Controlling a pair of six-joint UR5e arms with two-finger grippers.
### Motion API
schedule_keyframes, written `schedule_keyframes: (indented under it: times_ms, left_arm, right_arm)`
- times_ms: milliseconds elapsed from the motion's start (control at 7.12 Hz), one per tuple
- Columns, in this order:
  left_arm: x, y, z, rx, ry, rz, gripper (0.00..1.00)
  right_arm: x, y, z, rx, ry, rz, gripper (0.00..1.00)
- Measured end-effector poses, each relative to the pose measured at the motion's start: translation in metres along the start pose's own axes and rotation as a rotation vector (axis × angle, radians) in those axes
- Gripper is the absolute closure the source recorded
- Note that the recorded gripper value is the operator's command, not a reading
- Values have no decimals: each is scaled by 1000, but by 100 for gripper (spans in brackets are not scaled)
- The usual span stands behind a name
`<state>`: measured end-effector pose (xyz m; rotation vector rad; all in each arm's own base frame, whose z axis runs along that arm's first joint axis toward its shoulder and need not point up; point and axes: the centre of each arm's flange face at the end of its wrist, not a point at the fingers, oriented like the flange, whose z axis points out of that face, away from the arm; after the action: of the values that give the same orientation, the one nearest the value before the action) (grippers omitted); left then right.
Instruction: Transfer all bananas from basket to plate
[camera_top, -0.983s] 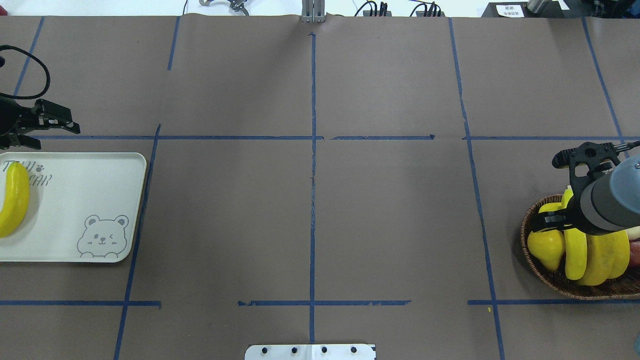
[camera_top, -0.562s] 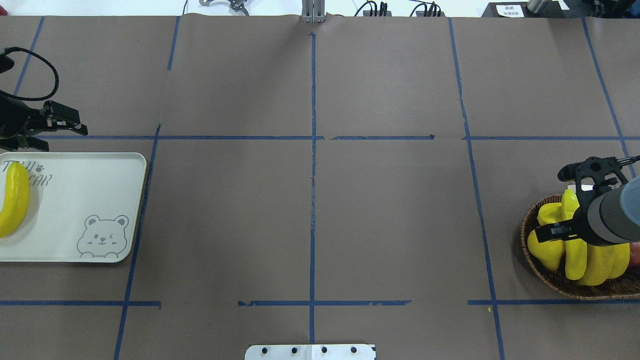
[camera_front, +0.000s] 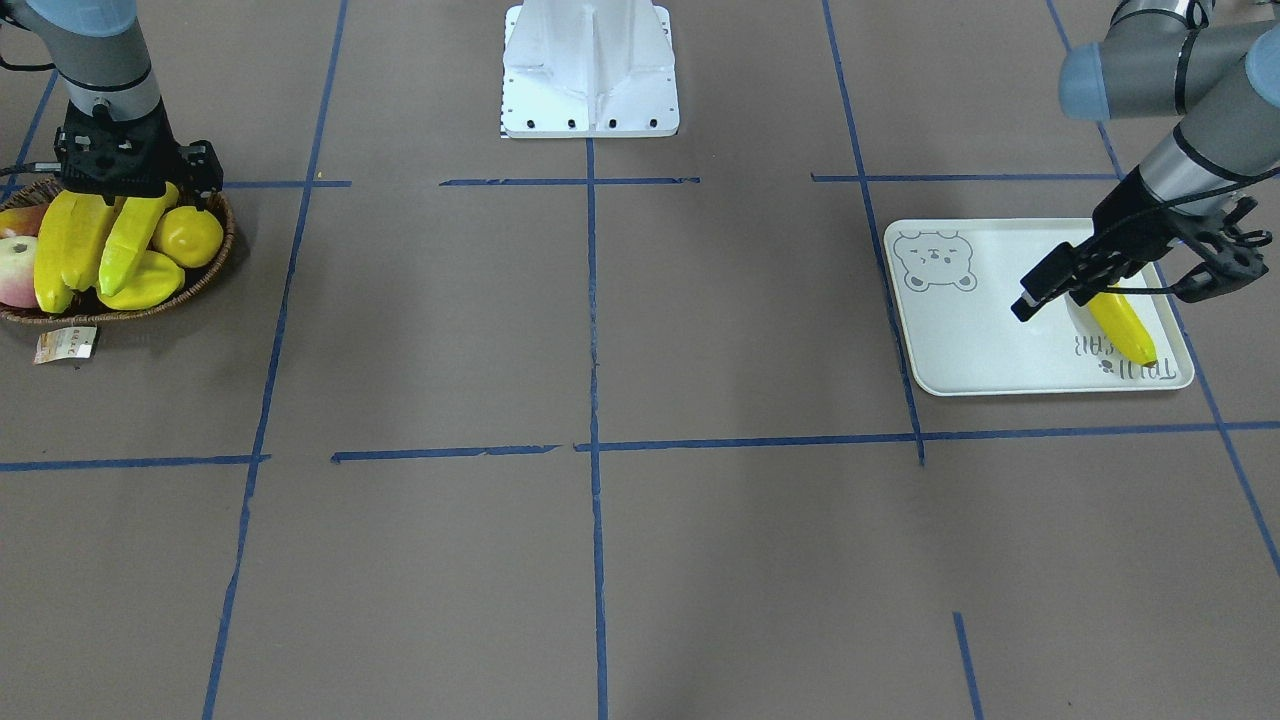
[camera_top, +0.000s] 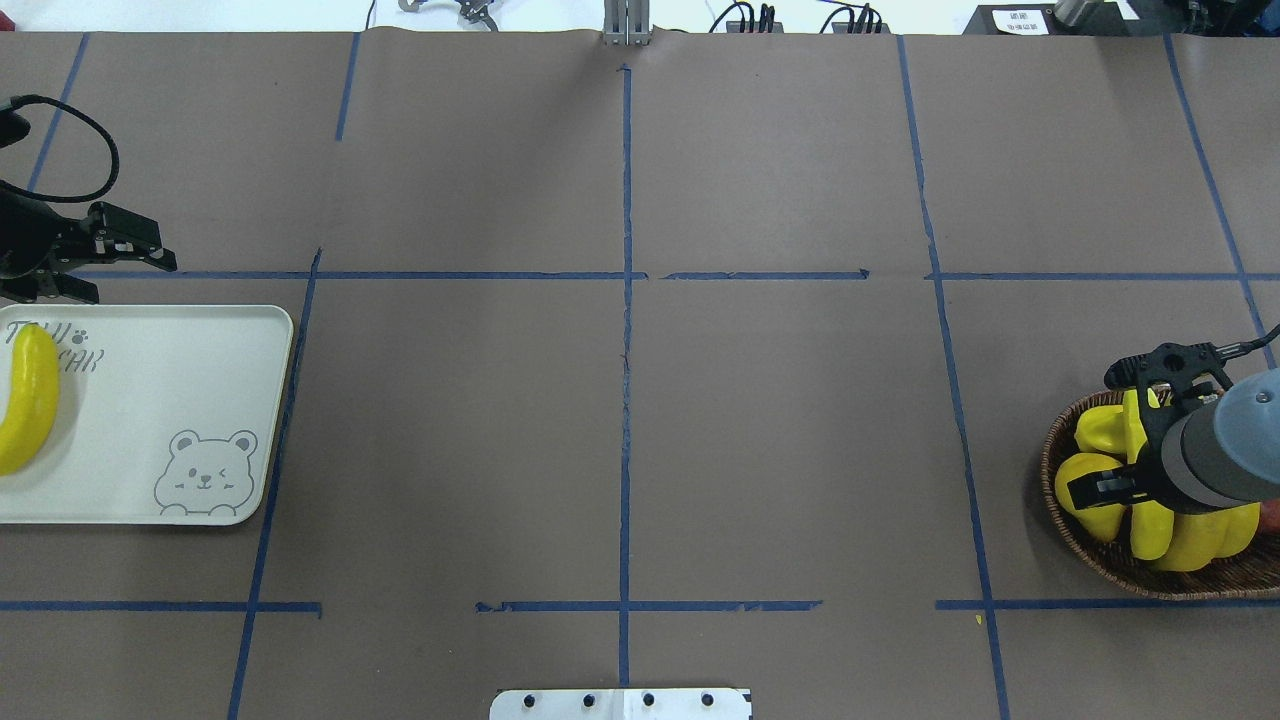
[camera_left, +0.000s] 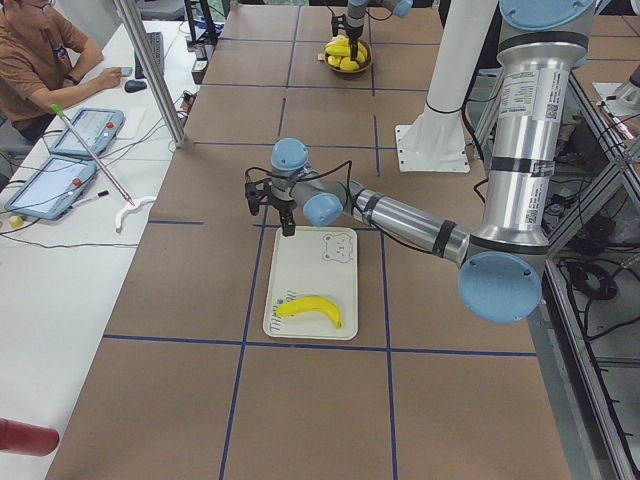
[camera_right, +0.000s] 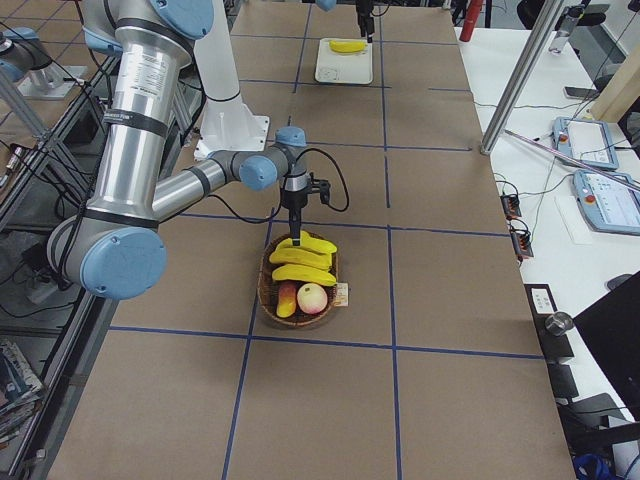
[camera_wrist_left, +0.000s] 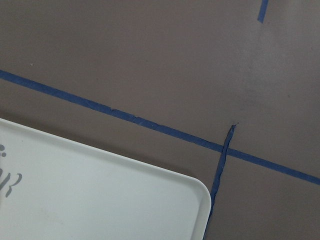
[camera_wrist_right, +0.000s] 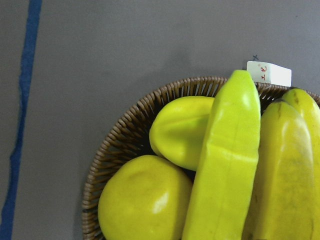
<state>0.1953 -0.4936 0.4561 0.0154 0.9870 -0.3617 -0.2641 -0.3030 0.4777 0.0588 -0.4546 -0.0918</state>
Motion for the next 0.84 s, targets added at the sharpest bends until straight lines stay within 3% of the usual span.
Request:
schedule_keyframes:
  times_ms: [281,843]
  left_arm:
    - [-1,0,0,-1,0,-1,0]
    - [-1,0,0,-1,0,0,0]
  right_arm:
    - [4,3,4,-10,10,3,18]
    - [13,7,9,-28,30,10,51]
